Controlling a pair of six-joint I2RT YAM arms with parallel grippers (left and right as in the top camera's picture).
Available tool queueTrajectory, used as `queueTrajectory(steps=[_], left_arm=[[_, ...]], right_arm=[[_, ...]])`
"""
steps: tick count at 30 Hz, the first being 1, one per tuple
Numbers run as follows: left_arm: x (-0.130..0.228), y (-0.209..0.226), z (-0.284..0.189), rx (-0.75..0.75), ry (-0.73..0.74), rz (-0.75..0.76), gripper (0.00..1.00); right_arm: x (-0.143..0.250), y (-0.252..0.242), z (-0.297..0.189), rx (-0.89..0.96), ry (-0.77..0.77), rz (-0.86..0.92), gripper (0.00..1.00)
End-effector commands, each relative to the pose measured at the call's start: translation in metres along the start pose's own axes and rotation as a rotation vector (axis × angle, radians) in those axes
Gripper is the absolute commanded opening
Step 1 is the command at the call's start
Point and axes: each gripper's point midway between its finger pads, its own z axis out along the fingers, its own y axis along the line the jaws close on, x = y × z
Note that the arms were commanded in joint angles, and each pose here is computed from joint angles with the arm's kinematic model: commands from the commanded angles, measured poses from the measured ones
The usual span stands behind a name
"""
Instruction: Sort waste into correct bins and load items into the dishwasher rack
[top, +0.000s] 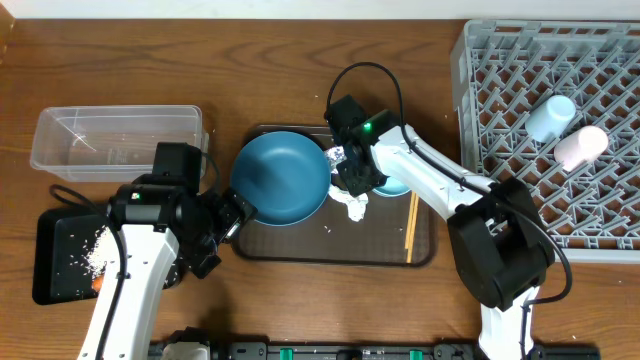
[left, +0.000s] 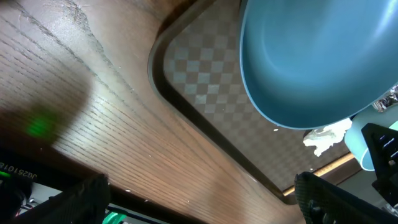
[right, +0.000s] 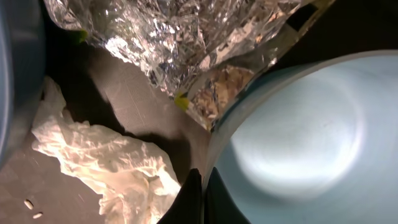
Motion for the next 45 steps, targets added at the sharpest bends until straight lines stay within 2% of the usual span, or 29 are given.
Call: queueTrajectory(steps=[1, 9, 15, 19, 23, 28, 32, 38, 45], left_arm=[[-0.002, 0.001, 0.000, -0.009, -0.010, -0.003, 0.98], [-0.002, 0.001, 0.000, -0.009, -0.010, -0.003, 0.98], [-0.001, 0.001, 0.000, -0.010, -0.009, -0.003, 0.98], [-0.001, 0.001, 0.000, -0.010, -0.009, -0.003, 0.98], [-0.001, 0.001, 0.000, -0.010, -0.009, -0.003, 0.98], [-0.001, 0.001, 0.000, -0.010, -0.009, -0.003, 0.98], [-0.001, 0.001, 0.000, -0.010, -0.009, -0.003, 0.98], [-0.001, 0.001, 0.000, -0.010, -0.009, -0.003, 0.98], [-0.002, 0.001, 0.000, -0.009, -0.010, -0.003, 0.98]], right_arm=[[-0.002, 0.000, -0.017, -0.009, -0.028, 0.020, 0.01], [-0.011, -0.011, -0.080, -0.031, -0.172, 0.056, 0.01], [-0.015, -0.044, -0.137, -0.034, -0.321, 0.147, 0.01], [-0.013, -0.095, -0.170, 0.002, -0.418, 0.301, 0.01], [0.000, -0.167, -0.187, 0.024, -0.475, 0.549, 0.01], [0.016, -0.238, -0.193, -0.143, -0.543, 0.756, 0.01], [0.027, -0.290, -0.218, -0.339, -0.711, 0.800, 0.01], [0.060, -0.370, -0.256, -0.351, -0.965, 0.848, 0.01], [0.083, -0.427, -0.233, -0.281, -1.003, 0.915, 0.01]])
